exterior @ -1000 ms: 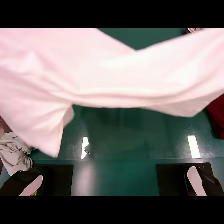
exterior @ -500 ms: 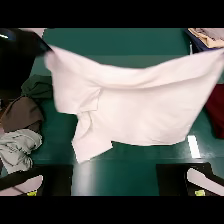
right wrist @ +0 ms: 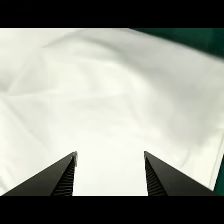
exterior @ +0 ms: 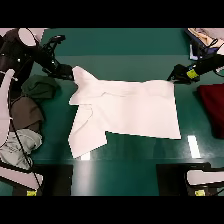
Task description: Fold the shirts.
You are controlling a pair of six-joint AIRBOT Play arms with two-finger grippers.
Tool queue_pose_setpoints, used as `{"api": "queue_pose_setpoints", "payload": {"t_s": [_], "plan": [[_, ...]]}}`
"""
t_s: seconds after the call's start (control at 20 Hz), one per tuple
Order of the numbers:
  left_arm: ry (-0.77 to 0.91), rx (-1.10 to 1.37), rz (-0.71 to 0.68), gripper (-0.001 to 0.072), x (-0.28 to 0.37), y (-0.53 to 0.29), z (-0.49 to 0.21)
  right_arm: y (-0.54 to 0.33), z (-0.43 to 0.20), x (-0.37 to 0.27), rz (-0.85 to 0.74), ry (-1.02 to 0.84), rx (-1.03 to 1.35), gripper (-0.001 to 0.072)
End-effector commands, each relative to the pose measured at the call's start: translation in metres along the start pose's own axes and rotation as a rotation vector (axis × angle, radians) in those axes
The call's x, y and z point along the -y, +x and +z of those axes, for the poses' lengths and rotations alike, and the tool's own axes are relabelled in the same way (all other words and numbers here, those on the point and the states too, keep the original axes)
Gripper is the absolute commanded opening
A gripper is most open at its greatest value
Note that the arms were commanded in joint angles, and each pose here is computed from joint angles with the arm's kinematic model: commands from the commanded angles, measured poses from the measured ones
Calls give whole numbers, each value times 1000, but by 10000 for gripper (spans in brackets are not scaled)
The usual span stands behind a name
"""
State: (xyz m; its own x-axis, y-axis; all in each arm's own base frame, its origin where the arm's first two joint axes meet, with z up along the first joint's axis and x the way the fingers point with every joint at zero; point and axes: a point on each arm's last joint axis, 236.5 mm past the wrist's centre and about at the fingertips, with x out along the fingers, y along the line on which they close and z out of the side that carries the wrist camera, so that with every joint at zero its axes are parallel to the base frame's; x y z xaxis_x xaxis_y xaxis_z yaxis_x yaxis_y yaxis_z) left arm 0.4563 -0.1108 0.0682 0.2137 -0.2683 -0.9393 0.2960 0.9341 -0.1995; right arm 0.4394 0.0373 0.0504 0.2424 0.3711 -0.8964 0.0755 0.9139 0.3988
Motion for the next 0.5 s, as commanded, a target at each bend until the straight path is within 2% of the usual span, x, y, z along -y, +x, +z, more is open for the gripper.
{"api": "queue_pose_setpoints", "payload": {"t_s": [0.0, 0.05, 0.15, 0.45], "plan": [[-56, -51, 84, 570, -17, -12, -13, -2, 2, 7, -9, -3, -11, 471], [-60, -64, 76, 569, -12, -16, -19, -13, 3, 8, -11, -18, 12, 433], [-42, -87, 66, 489, 1, -18, -34, -34, 0, 10, -18, -14, 72, 433], [65, -158, 31, 489, 74, 31, -115, -58, -26, 10, -32, -3, 210, 433]]}}
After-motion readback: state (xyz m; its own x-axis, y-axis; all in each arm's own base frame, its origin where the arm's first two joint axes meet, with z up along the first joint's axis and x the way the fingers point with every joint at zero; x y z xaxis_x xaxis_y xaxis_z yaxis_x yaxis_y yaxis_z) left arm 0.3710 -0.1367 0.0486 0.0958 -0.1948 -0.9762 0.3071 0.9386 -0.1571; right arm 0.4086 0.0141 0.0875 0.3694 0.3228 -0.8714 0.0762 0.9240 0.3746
